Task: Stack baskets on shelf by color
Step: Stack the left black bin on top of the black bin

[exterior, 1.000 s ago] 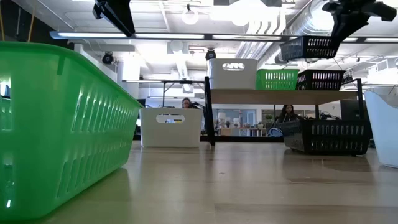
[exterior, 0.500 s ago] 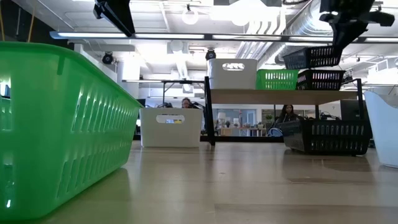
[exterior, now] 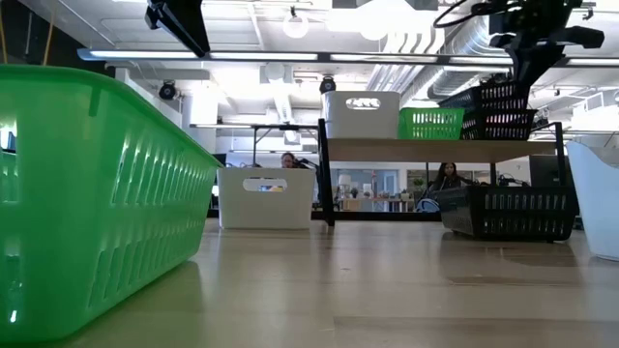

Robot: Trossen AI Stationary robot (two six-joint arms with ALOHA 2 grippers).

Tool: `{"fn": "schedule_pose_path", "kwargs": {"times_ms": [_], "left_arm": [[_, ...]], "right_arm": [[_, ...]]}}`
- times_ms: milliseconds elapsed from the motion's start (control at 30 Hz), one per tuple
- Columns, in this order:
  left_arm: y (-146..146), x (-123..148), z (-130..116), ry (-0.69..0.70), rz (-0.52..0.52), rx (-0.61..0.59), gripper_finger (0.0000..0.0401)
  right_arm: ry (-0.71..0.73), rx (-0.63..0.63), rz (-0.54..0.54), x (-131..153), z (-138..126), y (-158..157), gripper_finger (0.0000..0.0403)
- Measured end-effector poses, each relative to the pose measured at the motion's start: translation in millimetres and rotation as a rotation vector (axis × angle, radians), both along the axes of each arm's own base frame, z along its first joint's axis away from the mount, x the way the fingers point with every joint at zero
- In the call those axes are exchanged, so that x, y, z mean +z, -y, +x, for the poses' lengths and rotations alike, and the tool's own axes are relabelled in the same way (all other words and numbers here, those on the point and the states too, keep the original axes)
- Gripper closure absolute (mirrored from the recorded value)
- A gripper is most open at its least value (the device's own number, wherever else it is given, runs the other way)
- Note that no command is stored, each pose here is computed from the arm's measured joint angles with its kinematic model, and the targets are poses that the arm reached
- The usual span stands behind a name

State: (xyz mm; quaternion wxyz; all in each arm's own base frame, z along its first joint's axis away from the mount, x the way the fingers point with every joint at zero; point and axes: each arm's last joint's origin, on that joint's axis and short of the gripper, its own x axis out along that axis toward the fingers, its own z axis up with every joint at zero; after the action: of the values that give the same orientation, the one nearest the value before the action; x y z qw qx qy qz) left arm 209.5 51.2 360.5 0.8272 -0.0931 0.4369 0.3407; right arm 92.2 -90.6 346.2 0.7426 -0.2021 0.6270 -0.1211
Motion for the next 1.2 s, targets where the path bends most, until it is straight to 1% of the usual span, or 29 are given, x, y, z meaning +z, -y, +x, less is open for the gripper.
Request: {"fn": "schedule_pose_path", "kwargs": {"times_ms": [133,567,700,967,1100,1200], "left_arm": [[0.0,0.1,0.0,0.002,-0.001,0.002,0.0279],[0.0,0.0,0.0,0.002,-0.001,0.003,0.0279],[0.0,0.0,0.0,0.008,-0.006,0.012,0.0279],[0.0,0.0,0.0,0.024,-0.019,0.038,0.0279],[0.0,0.0,0.0,0.027,-0.022,0.044,0.0279],[0.0,0.0,0.0,0.029,-0.023,0.047,0.0279]], "right_arm": [[0.018,0.005,0.007,0.3,0.8,0.2,0.0403],[0.016,0.007,0.002,0.4,0.9,0.5,0.0399],[0.005,0.000,-0.010,0.5,0.6,0.8,0.0383],[-0.011,-0.019,-0.044,1.2,0.4,2.2,0.0336],[0.008,-0.029,-0.064,2.4,1.8,3.8,0.0328],[0.044,-0.084,-0.035,1.5,3.3,4.5,0.0327]]}}
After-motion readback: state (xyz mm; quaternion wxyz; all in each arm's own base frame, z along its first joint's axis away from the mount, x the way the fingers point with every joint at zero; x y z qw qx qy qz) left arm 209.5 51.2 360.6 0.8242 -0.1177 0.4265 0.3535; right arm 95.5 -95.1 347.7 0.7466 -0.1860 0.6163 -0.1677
